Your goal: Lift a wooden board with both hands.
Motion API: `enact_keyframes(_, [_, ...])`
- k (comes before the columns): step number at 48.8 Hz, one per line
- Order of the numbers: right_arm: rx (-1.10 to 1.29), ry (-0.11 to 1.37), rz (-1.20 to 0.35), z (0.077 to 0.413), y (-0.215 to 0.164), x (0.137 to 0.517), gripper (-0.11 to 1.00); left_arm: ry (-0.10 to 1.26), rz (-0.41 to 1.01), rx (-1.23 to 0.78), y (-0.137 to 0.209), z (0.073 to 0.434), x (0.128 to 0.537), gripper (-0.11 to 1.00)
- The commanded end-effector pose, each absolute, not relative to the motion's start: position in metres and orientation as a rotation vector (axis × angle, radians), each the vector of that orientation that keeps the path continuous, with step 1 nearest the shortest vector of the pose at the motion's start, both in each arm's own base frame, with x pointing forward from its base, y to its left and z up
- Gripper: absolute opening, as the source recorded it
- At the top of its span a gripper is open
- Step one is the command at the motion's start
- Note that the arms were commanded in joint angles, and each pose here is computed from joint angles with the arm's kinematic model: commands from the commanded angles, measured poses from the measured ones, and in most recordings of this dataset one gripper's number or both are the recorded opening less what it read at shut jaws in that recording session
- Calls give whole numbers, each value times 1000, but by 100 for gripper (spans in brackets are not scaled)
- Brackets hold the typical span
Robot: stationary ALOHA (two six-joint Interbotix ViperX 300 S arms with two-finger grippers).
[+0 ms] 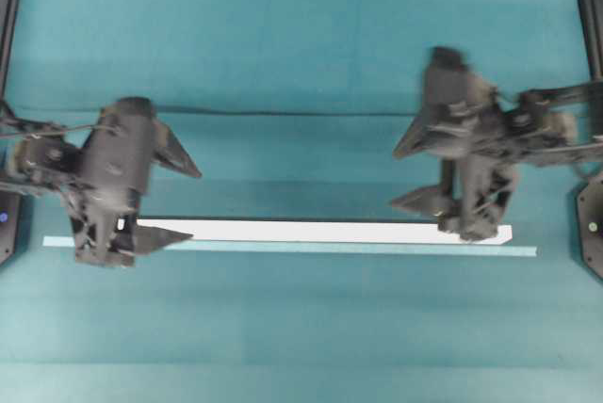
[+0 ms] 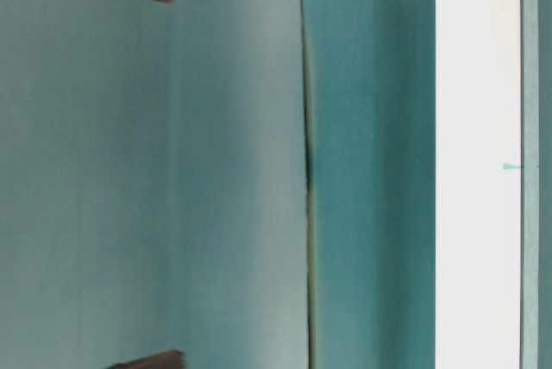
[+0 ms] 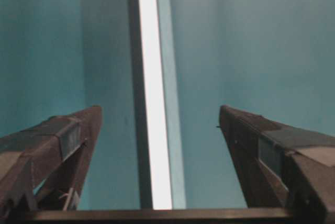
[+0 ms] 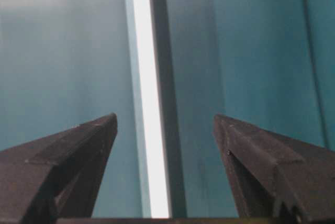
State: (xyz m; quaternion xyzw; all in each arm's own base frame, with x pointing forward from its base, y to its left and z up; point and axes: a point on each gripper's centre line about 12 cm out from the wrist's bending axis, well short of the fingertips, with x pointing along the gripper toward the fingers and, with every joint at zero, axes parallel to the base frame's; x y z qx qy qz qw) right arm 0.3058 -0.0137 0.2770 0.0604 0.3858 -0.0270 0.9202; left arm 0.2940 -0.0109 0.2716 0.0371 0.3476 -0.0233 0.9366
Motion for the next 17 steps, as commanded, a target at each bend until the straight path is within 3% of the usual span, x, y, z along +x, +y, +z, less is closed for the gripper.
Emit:
enact_keyframes(1, [123,701,-61,285,-15,300,89,609,-50,76,-12,291,295,99])
enact_keyframes(17, [110,376,-63,324,-15,267,89,437,-46,66,-12,323,287,99])
